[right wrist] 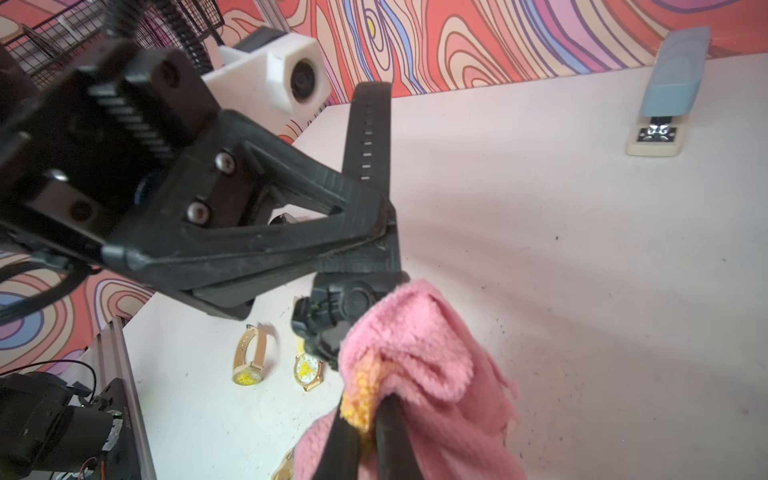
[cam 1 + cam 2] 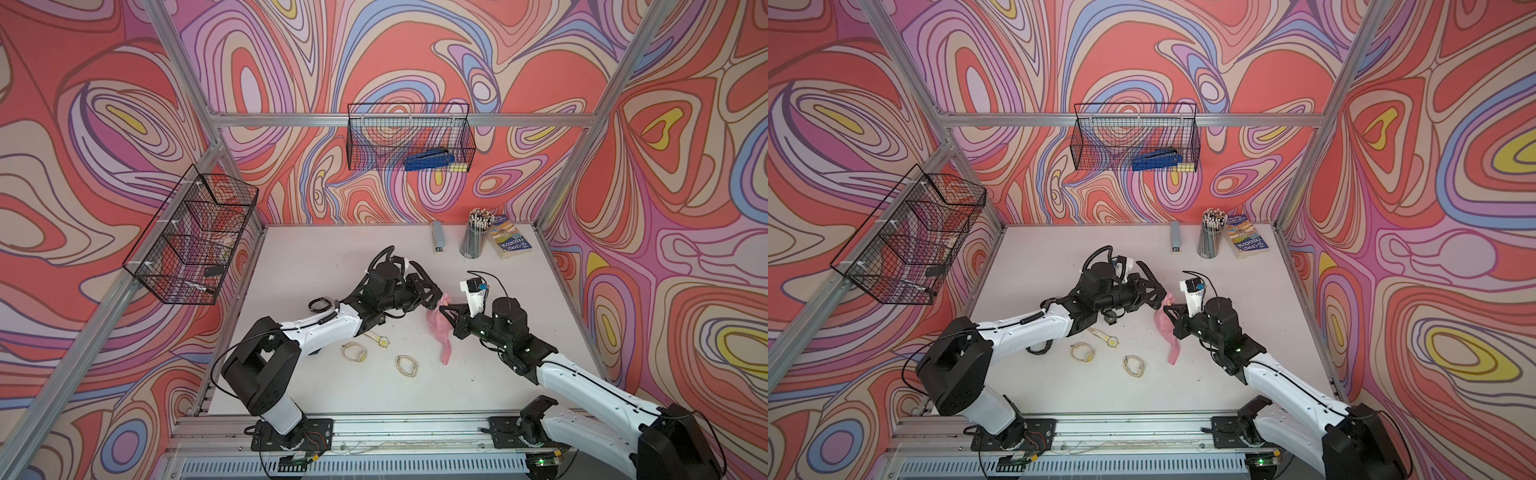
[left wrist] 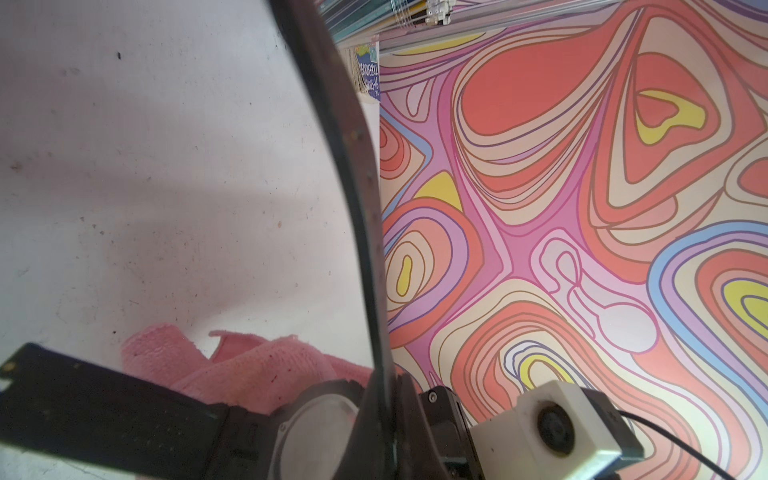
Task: Wipe the watch dial
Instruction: Wipe the dirt from the watch dial.
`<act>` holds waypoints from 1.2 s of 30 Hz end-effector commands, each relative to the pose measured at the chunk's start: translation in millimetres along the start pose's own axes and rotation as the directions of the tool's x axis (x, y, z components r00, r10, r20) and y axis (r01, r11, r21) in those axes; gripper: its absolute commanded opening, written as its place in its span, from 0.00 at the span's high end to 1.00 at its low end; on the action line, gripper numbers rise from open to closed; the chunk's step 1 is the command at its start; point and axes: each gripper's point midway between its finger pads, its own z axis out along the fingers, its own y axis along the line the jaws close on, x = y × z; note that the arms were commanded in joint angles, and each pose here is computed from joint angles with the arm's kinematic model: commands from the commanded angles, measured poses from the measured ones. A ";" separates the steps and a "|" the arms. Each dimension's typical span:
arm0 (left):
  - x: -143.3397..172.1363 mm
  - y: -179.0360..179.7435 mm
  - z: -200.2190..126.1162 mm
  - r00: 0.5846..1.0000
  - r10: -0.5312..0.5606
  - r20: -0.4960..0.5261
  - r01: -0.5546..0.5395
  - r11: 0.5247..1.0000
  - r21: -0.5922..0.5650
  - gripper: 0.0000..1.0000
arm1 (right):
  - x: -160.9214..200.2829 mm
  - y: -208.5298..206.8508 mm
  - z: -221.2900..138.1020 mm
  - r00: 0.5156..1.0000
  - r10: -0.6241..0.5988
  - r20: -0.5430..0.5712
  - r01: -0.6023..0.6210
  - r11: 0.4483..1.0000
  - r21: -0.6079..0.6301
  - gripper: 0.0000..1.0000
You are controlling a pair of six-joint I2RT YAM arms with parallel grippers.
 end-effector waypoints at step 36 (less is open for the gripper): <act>25.7 -11.4 22.9 0.995 -0.023 -0.093 0.027 0.999 0.038 1.00 | -73.2 55.6 -3.8 0.971 -0.042 0.237 0.069 0.992 -0.108 1.00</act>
